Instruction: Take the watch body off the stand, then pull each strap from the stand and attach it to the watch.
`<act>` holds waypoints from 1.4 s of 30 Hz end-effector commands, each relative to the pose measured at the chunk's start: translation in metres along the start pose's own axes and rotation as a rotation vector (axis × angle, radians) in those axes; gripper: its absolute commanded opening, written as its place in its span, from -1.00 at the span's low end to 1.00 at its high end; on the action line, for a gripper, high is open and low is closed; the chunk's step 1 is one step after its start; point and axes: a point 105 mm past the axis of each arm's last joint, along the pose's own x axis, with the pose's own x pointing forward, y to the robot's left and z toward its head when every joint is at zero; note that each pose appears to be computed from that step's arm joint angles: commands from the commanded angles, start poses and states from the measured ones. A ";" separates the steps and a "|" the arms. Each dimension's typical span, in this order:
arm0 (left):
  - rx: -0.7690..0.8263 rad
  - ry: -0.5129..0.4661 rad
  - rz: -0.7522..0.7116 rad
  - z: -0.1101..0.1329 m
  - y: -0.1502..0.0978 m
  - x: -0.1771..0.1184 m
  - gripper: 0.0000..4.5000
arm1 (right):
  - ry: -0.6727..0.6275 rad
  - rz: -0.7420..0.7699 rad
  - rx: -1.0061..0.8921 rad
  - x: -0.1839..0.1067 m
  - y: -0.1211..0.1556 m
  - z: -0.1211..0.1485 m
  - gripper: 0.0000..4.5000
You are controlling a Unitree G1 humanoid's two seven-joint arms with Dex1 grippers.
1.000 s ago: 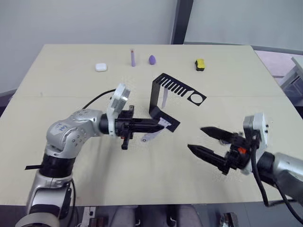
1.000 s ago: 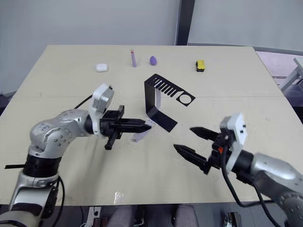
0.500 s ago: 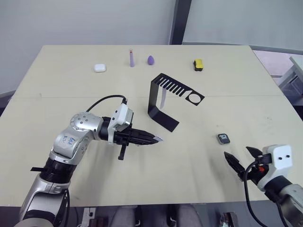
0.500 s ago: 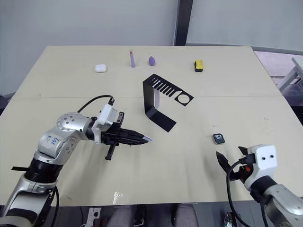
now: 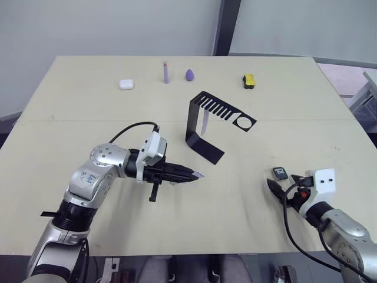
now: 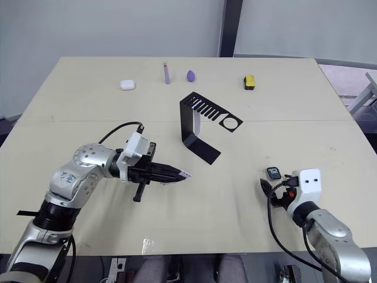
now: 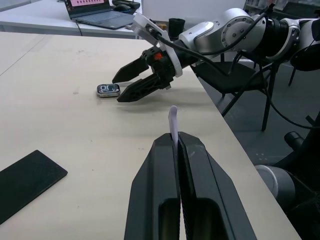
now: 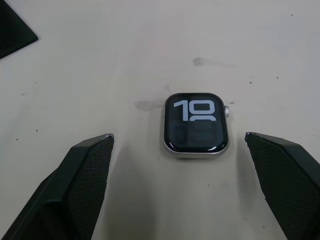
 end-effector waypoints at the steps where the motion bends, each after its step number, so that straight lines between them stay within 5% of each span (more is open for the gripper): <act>1: 0.042 -0.034 -0.010 0.015 -0.005 0.002 -1.00 | 0.030 -0.086 -0.040 0.004 -0.007 -0.005 0.98; 21: 0.024 -0.038 0.013 0.018 0.001 0.000 -1.00 | 0.043 -0.119 0.001 0.015 -0.002 -0.013 0.98; 24: 0.025 -0.038 0.015 0.018 0.002 0.000 -1.00 | 0.041 -0.117 0.000 0.015 -0.001 -0.013 0.60; 29: 0.025 -0.036 0.017 0.017 0.002 -0.001 -1.00 | 0.017 -0.115 -0.038 0.009 -0.002 -0.002 -0.33; 36: 0.073 -0.004 0.045 0.014 0.006 -0.005 -1.00 | -0.032 0.020 -0.123 -0.004 0.012 0.038 -0.33; 42: 0.220 0.066 0.019 0.011 0.006 -0.003 -1.00 | 0.176 0.485 -0.077 -0.033 0.071 0.050 -0.33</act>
